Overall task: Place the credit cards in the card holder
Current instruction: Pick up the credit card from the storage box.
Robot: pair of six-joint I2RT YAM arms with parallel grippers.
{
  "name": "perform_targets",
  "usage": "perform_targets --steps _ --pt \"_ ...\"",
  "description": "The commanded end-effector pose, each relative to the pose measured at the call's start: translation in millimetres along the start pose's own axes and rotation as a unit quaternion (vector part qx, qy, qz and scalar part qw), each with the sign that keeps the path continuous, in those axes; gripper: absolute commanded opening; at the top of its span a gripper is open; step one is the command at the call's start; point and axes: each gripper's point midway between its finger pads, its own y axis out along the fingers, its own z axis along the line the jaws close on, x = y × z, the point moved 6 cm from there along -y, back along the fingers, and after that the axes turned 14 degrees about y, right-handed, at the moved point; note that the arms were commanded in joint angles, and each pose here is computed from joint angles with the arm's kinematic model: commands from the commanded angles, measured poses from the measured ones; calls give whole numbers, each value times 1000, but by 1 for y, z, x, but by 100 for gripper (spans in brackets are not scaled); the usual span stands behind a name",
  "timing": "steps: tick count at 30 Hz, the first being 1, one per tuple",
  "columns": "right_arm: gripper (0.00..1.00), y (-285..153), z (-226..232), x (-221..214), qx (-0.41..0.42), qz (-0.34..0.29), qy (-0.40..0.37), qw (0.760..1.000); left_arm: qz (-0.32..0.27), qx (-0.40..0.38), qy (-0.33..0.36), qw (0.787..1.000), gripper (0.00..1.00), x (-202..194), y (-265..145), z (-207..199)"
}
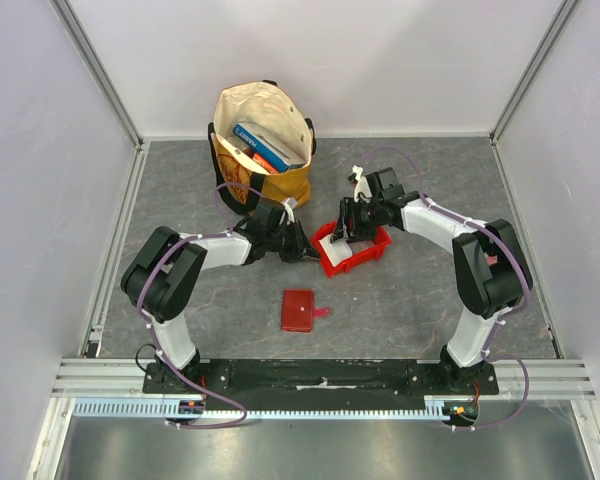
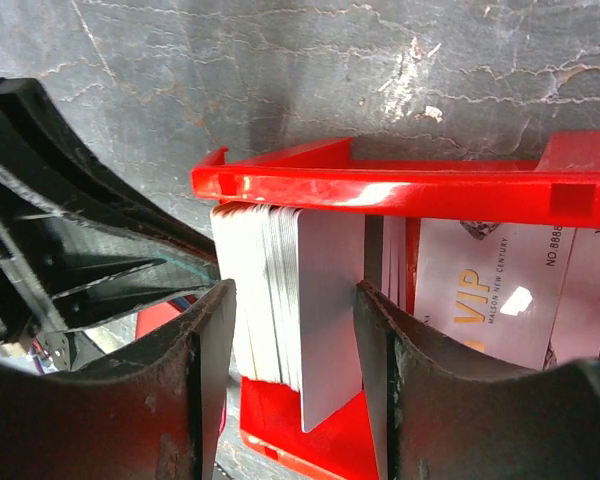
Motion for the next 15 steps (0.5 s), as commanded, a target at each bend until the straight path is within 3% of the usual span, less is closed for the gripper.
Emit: perform_targets --steps 1,15 --pt "56 -17 25 6 44 -19 -20 999 -23 -23 10 999 17 16 1 -11" --pt "31 -14 19 6 24 -21 -14 999 -20 -24 10 999 17 15 2 -10"
